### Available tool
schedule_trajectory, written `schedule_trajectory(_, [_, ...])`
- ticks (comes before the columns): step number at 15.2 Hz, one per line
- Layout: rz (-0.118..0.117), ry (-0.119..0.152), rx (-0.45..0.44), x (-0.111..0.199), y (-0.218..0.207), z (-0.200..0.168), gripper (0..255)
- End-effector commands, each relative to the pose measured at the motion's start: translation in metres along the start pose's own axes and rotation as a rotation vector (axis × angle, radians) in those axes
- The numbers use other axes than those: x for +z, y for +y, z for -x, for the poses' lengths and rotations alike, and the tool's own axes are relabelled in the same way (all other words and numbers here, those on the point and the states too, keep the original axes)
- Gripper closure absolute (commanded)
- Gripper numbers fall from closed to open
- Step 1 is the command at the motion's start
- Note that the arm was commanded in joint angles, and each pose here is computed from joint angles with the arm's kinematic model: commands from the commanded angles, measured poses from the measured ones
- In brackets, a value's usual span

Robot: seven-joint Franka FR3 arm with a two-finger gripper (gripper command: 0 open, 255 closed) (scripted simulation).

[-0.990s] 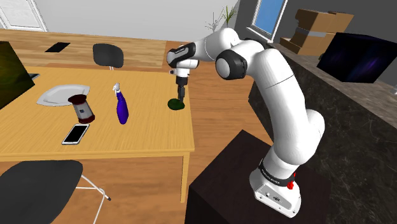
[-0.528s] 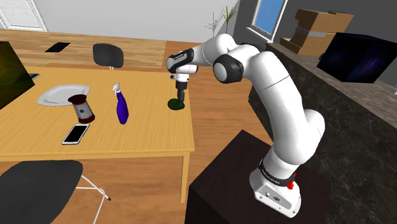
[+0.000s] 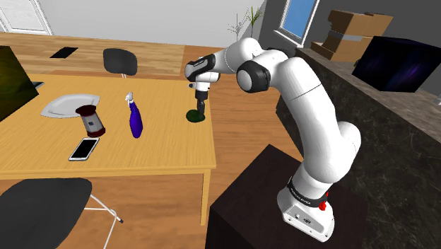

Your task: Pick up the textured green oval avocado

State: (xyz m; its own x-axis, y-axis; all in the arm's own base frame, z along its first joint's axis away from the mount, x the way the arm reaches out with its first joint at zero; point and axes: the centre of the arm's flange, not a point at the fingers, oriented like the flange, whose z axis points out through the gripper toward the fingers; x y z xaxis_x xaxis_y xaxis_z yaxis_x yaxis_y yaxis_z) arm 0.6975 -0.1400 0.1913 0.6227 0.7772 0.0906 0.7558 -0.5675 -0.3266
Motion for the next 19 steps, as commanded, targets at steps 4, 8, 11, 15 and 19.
schedule_trajectory(4, [-0.002, 0.000, -0.001, -0.008, -0.003, -0.001, 255])
schedule_trajectory(8, [-0.002, 0.000, -0.001, -0.028, -0.010, -0.003, 255])
schedule_trajectory(11, [-0.002, 0.000, -0.001, -0.043, -0.015, -0.005, 255])
schedule_trajectory(15, [-0.002, 0.000, -0.001, -0.063, -0.022, -0.007, 255])
schedule_trajectory(19, [-0.002, 0.000, -0.001, -0.073, -0.026, -0.008, 255])
